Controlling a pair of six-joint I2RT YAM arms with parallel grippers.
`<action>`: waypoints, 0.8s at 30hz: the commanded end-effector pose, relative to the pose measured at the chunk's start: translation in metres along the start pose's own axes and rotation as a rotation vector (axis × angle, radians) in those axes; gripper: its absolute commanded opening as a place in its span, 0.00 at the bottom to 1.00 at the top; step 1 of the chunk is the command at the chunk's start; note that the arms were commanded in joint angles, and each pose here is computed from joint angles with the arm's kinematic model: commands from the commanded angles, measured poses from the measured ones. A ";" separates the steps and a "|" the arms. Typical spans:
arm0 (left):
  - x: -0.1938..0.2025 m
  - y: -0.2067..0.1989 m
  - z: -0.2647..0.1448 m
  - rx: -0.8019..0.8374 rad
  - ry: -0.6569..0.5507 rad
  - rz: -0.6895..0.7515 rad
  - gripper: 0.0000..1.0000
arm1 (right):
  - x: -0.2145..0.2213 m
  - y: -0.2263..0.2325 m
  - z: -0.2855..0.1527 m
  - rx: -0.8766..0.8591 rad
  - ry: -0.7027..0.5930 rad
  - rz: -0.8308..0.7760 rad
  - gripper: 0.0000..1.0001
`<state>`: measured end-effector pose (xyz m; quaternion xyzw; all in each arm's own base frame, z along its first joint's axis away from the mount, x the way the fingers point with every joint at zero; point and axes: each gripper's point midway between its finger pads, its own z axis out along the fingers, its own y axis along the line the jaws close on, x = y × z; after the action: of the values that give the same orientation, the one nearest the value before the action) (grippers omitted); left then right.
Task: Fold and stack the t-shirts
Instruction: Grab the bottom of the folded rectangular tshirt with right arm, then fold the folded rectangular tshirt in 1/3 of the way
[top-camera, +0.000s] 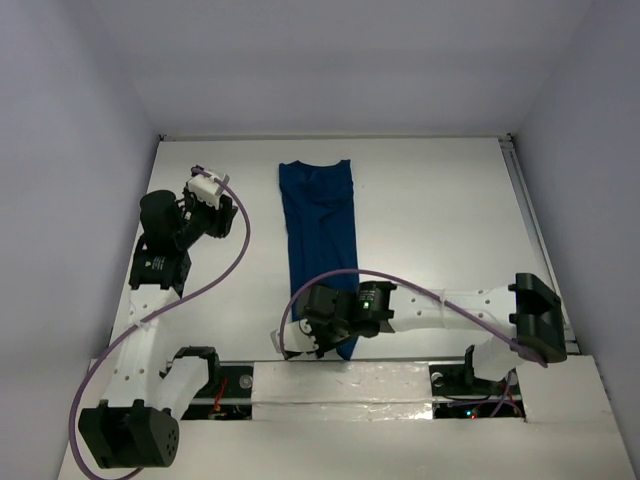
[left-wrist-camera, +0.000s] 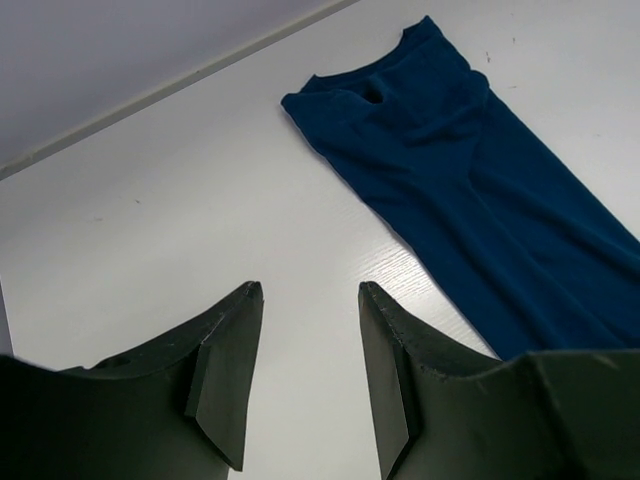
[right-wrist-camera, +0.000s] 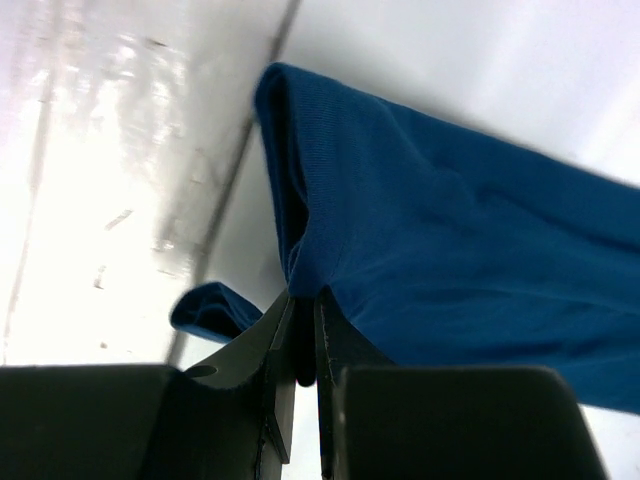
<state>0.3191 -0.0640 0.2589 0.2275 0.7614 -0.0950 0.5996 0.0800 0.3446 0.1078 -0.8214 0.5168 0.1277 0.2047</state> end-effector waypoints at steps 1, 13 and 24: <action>-0.027 0.001 -0.006 0.006 -0.064 0.011 0.41 | -0.016 -0.041 -0.023 0.117 -0.057 -0.005 0.00; -0.026 -0.001 -0.005 0.019 -0.064 0.008 0.41 | 0.013 -0.137 -0.047 0.268 -0.053 0.098 0.00; -0.020 -0.001 -0.005 0.011 -0.058 0.015 0.41 | 0.046 -0.206 -0.027 0.299 -0.013 0.172 0.00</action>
<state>0.3171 -0.0672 0.2593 0.2286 0.7616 -0.1055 0.5971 0.2568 0.3620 0.1273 -0.7387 0.6134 0.0745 0.2694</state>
